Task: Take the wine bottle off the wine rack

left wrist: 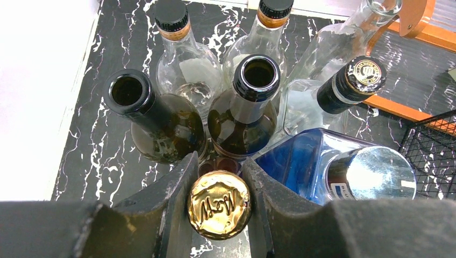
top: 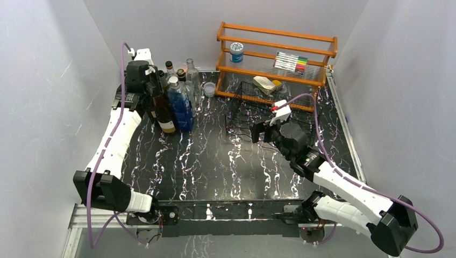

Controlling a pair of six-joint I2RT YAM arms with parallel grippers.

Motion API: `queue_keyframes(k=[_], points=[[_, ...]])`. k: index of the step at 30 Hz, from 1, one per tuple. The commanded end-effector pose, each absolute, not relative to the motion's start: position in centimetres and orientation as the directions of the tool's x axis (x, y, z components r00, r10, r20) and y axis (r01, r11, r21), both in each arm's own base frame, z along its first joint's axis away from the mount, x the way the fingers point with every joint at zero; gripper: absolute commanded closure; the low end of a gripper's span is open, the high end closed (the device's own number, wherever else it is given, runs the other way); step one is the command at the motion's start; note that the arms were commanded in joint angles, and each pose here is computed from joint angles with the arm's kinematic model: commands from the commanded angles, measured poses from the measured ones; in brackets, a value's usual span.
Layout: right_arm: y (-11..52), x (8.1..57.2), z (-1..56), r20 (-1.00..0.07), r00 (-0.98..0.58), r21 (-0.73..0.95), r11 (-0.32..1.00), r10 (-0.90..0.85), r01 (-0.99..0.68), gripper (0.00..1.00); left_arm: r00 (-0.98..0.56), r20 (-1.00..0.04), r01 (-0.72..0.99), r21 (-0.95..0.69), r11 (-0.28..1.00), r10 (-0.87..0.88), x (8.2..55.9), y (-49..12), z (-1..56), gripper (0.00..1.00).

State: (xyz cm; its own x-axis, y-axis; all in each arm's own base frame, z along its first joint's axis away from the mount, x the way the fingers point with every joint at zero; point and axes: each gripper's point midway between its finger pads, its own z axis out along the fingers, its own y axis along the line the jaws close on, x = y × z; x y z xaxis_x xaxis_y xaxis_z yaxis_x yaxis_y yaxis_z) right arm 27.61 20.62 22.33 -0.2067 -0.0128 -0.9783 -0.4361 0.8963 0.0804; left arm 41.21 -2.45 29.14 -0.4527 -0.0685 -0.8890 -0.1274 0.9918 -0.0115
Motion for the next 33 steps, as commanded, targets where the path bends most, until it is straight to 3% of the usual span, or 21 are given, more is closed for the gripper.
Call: queue_keyframes(k=[1, 7, 12, 20, 23, 26, 33], points=[[19.8, 27.9, 26.3, -0.988, -0.144, 0.117, 0.906, 0.063, -0.407, 0.02, -0.242, -0.961, -0.089, -0.119, 0.989, -0.137, 41.3, -3.1, 35.8, 0.76], [18.6, 27.8, 27.6, -0.979, -0.173, 0.162, 0.924, 0.107, -0.346, 0.02, -0.259, -0.957, -0.084, -0.111, 0.990, -0.129, 40.2, -3.1, 35.3, 0.49], [17.5, 28.0, 28.9, -0.964, -0.246, 0.170, 0.950, 0.104, -0.263, 0.02, -0.274, -0.955, -0.080, -0.092, 0.993, -0.110, 39.2, -2.9, 35.8, 0.32], [13.9, 28.6, 32.1, -0.983, -0.152, 0.127, 0.980, 0.104, -0.151, 0.02, -0.177, -0.975, -0.046, -0.131, 0.990, -0.137, 37.9, -3.2, 40.0, 0.09], [11.9, 29.0, 33.5, -0.984, -0.139, 0.124, 0.989, 0.113, -0.078, 0.02, -0.124, -0.978, -0.009, -0.170, 0.985, -0.170, 37.6, -3.8, 42.5, 0.02], [9.4, 29.6, 35.9, -0.985, -0.105, 0.135, 0.991, 0.136, 0.015, 0.02, -0.058, -0.976, 0.057, -0.212, 0.976, -0.209, 37.4, -4.9, 45.1, 0.02], [8.6, 28.7, 41.0, -0.988, -0.031, 0.154, 0.987, 0.152, -0.050, 0.02, 0.104, -0.960, 0.350, -0.210, 0.913, -0.261, 35.0, -9.2, 51.7, 0.02]])
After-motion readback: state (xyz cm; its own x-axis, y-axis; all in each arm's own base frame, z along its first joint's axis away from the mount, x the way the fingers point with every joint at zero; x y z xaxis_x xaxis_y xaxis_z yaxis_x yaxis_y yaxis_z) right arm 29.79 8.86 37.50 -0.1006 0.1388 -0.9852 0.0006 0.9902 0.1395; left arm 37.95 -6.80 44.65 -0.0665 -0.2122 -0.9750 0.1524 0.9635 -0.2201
